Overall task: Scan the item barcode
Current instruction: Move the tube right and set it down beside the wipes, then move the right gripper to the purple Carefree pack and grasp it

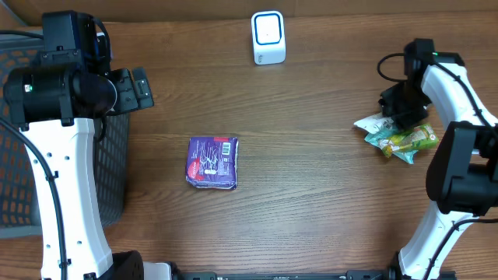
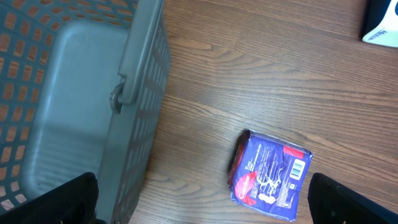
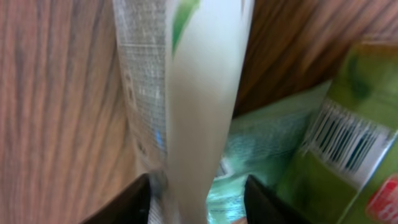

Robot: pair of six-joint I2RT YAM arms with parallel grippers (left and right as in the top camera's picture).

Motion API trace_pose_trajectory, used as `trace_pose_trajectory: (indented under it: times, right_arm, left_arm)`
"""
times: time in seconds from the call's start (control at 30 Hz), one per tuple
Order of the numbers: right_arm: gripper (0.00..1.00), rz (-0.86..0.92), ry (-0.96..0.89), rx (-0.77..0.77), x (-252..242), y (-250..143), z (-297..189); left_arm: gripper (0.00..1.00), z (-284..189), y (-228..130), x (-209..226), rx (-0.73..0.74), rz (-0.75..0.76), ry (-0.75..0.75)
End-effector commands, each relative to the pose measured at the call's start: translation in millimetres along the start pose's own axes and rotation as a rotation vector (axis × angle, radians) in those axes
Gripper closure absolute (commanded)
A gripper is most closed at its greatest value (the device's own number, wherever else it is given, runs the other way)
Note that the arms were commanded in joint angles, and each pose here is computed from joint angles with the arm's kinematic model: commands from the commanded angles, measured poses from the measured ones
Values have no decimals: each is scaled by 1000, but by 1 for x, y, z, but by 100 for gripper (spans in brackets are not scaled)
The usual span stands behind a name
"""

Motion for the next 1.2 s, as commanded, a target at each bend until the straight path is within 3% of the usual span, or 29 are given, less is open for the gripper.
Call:
trace_pose_trajectory:
  times: [0.0, 0.17, 0.43, 0.53, 0.63, 1.0, 1.17]
  right_arm:
    - [42, -177, 80, 40, 10, -6, -16]
    - [36, -372, 219, 93, 32, -19, -50]
    - [25, -568, 334, 52, 46, -47, -129]
    - [21, -642, 350, 66, 48, -66, -137]
    - [21, -725, 355, 120, 52, -96, -134]
    - [19, -1098, 422, 349, 56, -266, -84]
    - [19, -1198, 421, 379, 45, -318, -58]
  left_arm:
    - [0, -7, 3, -1, -23, -4, -6]
    - [1, -7, 3, -1, -23, -4, -6]
    - [1, -7, 3, -1, -23, -4, -6]
    - [0, -7, 3, -1, -23, -4, -6]
    - [0, -7, 3, -1, -23, -4, -6]
    - [0, -7, 3, -1, -23, -4, -6]
    - [0, -7, 3, -1, -23, -4, -6]
Point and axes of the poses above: each gripper's point midway between its finger pads, its own z axis out along the fingers, its own x axis along the line the jaws close on, y = z × x, the point moved 3 cm from there along -z, back along the fingers, and after that the axes turned 10 degrees about z, right-handed, at the moved point
